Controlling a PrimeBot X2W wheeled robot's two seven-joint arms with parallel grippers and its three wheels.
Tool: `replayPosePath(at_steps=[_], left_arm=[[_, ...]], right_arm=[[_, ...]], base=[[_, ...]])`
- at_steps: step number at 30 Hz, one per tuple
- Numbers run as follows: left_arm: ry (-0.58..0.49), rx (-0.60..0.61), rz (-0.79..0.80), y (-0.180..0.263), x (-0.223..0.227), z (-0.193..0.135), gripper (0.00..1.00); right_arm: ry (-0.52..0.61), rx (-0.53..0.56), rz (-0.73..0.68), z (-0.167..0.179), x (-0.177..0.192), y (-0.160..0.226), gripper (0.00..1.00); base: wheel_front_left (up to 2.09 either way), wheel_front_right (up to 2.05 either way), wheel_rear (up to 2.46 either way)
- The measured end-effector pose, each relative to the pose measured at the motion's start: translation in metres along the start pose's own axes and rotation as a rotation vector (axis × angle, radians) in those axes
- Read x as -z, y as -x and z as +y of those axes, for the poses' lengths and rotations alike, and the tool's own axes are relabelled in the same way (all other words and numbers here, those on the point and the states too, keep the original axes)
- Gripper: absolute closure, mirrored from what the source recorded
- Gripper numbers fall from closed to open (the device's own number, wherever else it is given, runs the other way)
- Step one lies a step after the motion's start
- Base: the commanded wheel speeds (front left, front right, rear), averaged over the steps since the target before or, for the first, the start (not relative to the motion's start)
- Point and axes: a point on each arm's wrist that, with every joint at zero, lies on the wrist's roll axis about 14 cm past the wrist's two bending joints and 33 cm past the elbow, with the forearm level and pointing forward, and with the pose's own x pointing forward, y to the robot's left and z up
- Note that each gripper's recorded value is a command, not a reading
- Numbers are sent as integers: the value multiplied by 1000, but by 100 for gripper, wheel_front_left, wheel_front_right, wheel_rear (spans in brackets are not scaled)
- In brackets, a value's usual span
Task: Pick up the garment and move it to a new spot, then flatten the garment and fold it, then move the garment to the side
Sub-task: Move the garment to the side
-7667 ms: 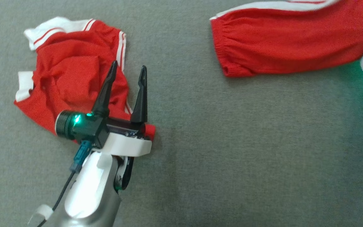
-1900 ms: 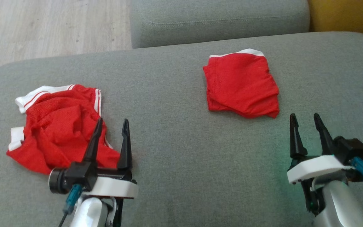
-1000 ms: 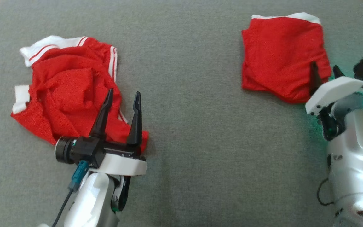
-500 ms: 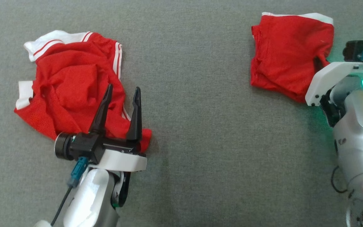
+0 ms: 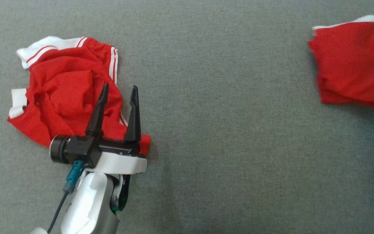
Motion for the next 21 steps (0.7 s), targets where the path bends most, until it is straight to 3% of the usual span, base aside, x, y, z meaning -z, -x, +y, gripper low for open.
replayPosePath(at_steps=[8,21], left_arm=[[1,-18,15,-4,7,9,0],[-18,-26,10,-10,7,16,0]], right_arm=[[66,70,78,-45,31,-1,100],[61,125,103,-69,43,-4,100]], base=[[0,0,0],[0,0,0]])
